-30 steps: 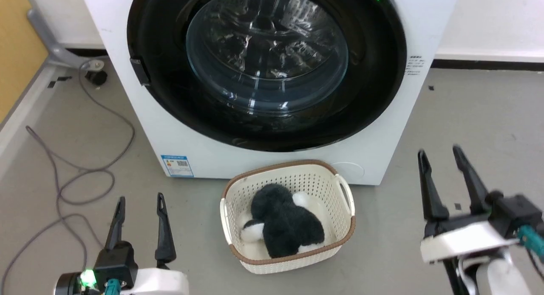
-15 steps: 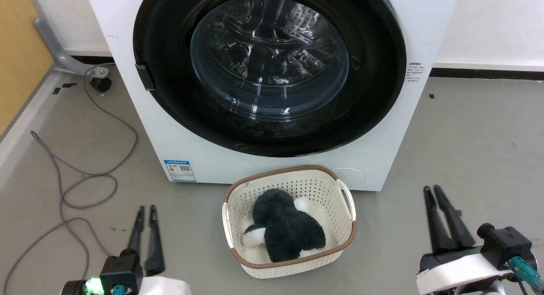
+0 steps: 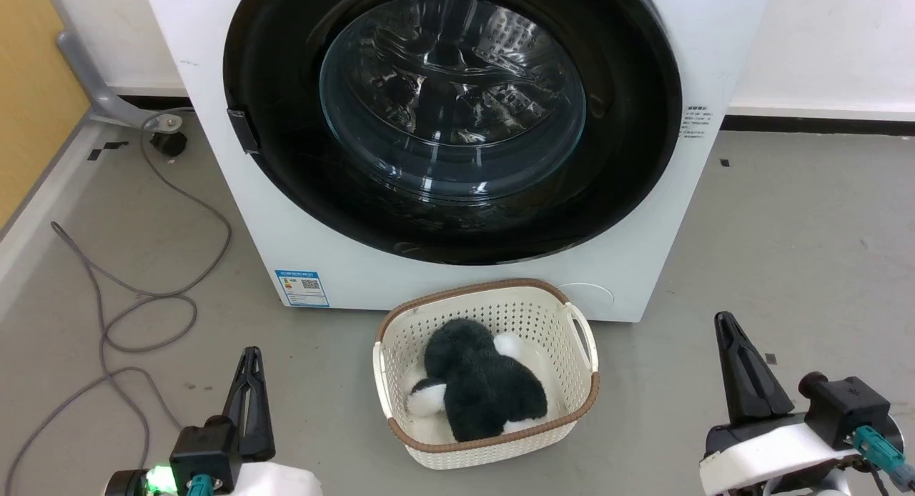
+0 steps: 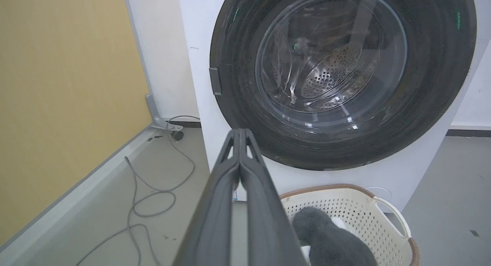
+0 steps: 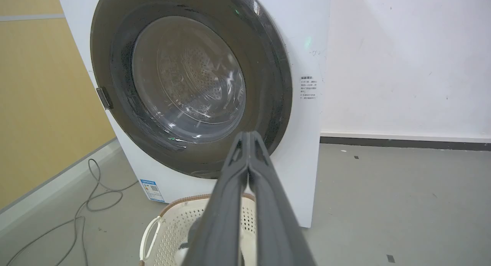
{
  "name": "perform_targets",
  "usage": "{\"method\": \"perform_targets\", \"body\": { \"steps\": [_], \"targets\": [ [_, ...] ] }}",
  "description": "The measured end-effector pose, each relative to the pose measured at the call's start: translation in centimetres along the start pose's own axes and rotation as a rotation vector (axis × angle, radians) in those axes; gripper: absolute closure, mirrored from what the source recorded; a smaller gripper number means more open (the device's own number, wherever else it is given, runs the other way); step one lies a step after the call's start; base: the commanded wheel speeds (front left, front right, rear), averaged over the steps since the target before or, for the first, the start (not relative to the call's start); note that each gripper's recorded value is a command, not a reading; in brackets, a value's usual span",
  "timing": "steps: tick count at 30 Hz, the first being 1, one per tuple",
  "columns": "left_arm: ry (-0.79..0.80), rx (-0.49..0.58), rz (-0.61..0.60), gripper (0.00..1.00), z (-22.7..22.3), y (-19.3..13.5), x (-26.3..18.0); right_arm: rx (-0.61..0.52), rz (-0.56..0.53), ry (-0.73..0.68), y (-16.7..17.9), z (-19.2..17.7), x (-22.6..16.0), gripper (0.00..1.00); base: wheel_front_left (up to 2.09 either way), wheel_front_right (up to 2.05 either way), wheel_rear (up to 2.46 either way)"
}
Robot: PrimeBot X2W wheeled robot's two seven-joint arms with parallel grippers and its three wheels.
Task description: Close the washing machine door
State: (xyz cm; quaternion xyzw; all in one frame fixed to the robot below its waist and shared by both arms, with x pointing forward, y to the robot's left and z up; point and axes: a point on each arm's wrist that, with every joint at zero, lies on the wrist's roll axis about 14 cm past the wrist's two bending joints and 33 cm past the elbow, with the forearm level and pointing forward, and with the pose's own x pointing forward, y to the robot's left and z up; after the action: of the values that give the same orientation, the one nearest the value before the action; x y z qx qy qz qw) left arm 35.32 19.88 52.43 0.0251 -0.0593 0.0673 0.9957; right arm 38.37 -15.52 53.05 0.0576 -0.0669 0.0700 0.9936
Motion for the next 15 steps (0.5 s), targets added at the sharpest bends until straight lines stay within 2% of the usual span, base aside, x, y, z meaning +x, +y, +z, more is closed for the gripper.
{"method": "perform_targets", "body": {
  "steps": [15],
  "targets": [
    [0.022, -0.004, -0.018, 1.0, -0.2, -0.31, 0.09, -0.02, 0.002, 0.016, 0.0, 0.1, -0.01, 1.0, 0.0, 0.0, 0.0]
  ]
}}
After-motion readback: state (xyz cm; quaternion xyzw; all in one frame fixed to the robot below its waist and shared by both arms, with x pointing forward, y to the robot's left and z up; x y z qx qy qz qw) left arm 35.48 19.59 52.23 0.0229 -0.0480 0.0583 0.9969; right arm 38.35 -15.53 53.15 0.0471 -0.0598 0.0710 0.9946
